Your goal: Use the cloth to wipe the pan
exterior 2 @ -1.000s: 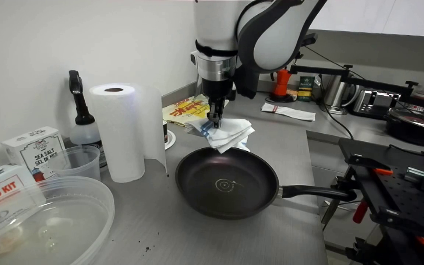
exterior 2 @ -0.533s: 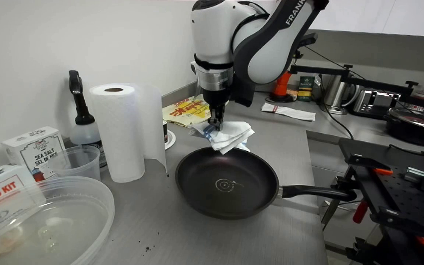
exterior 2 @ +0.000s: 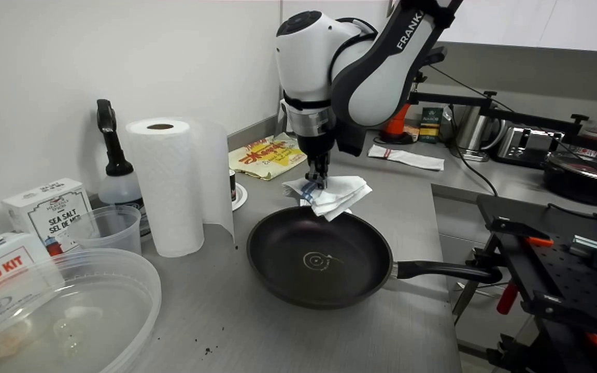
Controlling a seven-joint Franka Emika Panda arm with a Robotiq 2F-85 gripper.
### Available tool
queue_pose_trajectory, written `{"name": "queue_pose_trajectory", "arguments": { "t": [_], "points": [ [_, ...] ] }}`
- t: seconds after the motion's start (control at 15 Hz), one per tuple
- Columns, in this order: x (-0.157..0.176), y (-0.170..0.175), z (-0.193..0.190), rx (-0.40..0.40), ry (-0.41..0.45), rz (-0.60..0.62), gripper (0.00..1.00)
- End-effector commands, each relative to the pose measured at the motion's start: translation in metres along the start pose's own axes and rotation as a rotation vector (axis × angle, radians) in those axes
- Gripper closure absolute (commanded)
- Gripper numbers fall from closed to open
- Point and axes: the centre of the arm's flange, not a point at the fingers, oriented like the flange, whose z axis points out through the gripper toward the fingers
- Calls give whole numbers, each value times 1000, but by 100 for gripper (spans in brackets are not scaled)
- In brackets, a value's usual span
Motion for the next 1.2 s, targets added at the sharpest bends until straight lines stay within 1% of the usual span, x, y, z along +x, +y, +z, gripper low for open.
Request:
{"name": "queue_pose_trajectory", "arguments": {
  "t": [0.0, 0.27, 0.53, 0.93, 1.13],
  "points": [
    [-1, -4, 2, 45, -37, 19, 97],
    [-4, -7, 9, 72, -63, 45, 97],
    [-6, -10, 25, 89, -93, 71, 97],
    [-6, -15, 55, 69, -118, 67, 97],
    [-4, -19, 73, 40, -129, 58, 97]
  ]
}}
